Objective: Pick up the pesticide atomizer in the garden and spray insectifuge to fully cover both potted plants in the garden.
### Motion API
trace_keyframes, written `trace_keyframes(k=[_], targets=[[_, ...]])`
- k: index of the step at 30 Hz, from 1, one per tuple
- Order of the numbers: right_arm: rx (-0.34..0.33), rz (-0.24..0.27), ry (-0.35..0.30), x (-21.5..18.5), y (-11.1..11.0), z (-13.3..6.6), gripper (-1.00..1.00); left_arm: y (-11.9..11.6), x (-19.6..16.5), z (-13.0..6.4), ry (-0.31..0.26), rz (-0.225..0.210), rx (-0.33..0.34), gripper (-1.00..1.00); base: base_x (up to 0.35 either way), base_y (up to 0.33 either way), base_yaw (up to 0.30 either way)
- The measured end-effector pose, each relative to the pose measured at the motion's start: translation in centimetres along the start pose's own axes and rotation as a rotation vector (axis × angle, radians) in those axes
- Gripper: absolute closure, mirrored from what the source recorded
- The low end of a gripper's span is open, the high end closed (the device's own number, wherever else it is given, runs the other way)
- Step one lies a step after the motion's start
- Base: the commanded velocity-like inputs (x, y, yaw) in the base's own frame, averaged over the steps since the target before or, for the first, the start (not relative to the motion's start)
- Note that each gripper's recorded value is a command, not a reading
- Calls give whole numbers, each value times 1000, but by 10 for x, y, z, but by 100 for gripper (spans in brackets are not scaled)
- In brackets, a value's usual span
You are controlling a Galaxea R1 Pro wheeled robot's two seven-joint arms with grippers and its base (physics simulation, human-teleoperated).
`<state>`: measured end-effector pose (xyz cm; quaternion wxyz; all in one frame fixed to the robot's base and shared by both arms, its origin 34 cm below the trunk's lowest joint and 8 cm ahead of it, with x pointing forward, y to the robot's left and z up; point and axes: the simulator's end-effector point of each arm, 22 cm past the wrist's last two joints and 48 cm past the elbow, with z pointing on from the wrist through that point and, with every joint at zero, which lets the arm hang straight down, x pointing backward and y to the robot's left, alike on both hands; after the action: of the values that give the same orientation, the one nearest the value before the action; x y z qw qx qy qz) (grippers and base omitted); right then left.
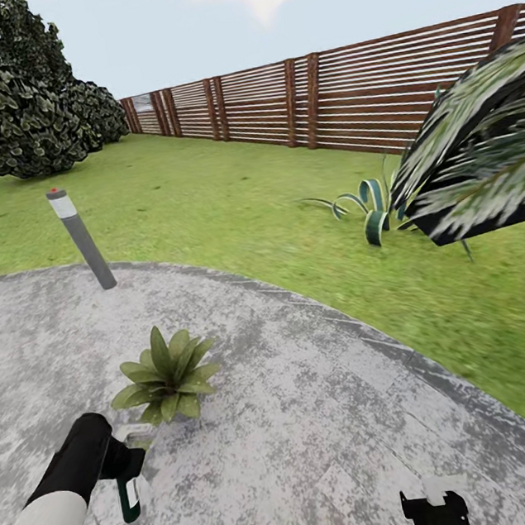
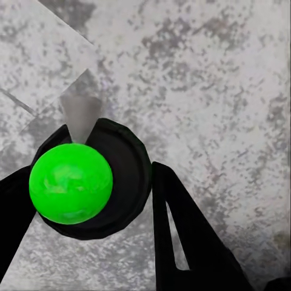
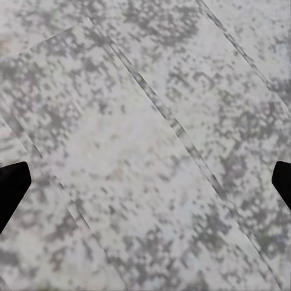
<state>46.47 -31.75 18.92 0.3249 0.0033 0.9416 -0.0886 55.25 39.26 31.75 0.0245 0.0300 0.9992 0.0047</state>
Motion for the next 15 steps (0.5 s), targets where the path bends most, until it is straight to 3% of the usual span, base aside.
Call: trace_keyframes(k=[5, 6, 9, 11, 13, 15], targets=[[0, 0, 0, 0, 0, 0, -100, -11, -2, 1, -4, 0, 18, 100, 307, -9, 1], [0, 0, 1, 0, 0, 0, -100, -28, -3, 5, -2, 7, 44, 100, 268, -48, 0], [0, 0, 1, 1, 0, 0, -100, -45, -3, 9, 5, 20, 64, 100, 98, -15, 0], [1, 0, 2, 1, 0, 0, -100, -81, -7, 12, 0, 40, 109, 100, 6, -1, 0], [1, 0, 2, 1, -1, 0, -100, -77, -8, 11, -4, 46, 95, 100, 1, 0, 0], [1, 0, 2, 1, 0, 0, -100, -53, 7, 16, 16, 35, 63, 100, 0, 0, 0]])
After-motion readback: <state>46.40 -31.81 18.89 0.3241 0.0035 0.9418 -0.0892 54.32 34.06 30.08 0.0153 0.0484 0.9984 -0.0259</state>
